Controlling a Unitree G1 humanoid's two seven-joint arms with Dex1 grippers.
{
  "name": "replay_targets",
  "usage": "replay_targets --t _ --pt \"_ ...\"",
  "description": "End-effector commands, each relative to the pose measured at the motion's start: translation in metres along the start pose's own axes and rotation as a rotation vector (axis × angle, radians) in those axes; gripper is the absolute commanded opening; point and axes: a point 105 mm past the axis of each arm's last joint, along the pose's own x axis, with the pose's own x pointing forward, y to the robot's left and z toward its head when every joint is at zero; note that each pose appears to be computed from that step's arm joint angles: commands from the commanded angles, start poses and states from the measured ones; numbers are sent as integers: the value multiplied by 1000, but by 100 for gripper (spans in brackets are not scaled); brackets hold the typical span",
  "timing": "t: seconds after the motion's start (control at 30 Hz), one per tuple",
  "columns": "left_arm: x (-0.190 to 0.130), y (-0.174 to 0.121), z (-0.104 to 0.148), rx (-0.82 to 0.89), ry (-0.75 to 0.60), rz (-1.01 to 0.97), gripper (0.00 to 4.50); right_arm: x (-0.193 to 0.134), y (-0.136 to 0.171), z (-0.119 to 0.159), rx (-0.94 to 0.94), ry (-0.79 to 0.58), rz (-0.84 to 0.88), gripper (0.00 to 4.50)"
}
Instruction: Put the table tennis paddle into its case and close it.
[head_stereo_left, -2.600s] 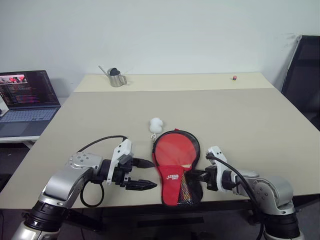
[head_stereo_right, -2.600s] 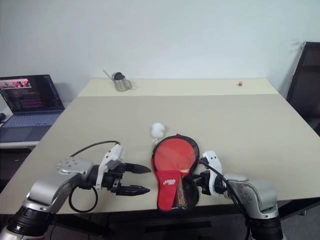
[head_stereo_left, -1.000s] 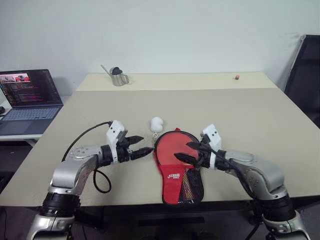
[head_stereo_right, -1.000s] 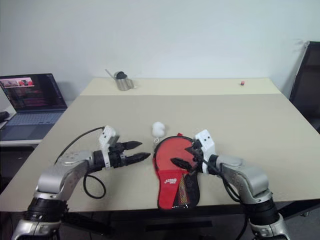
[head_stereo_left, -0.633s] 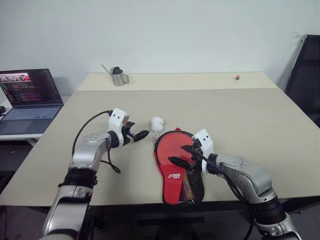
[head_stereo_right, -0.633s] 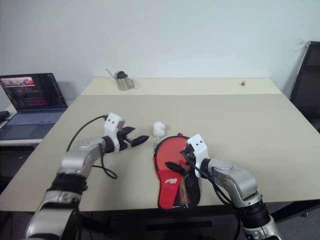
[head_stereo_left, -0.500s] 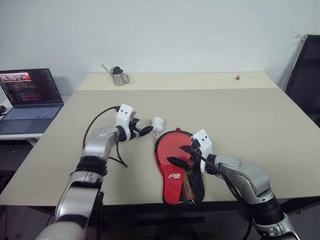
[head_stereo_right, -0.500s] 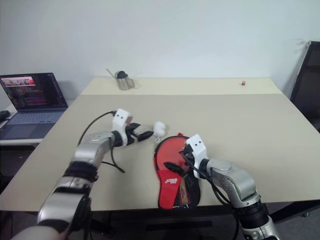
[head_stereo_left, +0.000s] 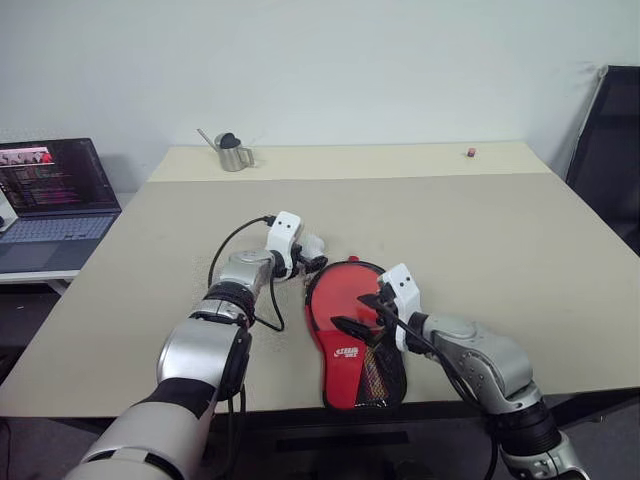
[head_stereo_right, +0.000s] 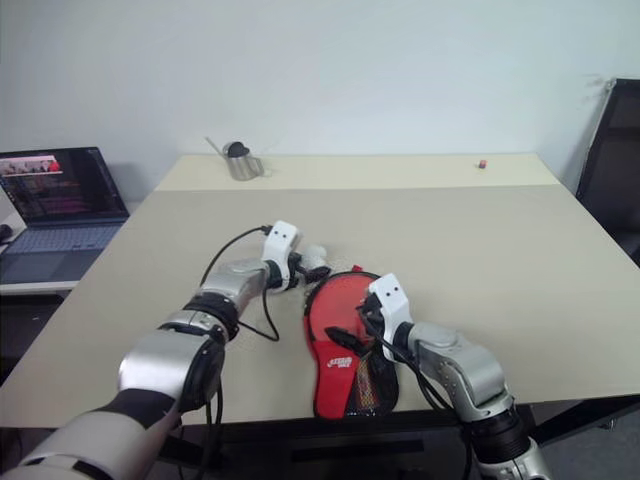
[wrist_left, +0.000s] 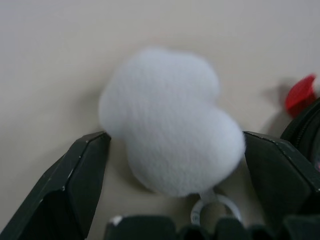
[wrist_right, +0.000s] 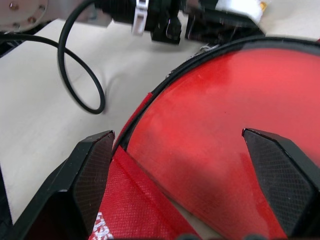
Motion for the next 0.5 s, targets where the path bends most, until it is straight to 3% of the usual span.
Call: replay_targets --t 0.03,0.1,0.2,0.5 --pt "7 -13 6 50 3 -20 449 -2 2 14 -30 -60 -8 450" --pt "9 -17 5 53 4 -29 449 -2 1 14 -31 -64 -18 450" --pt "11 -21 4 52 4 -33 391 -3 -2 13 -30 -57 -39 450" --pt "9 -14 -5 43 17 -8 84 -8 -14 -2 -38 13 -107 450"
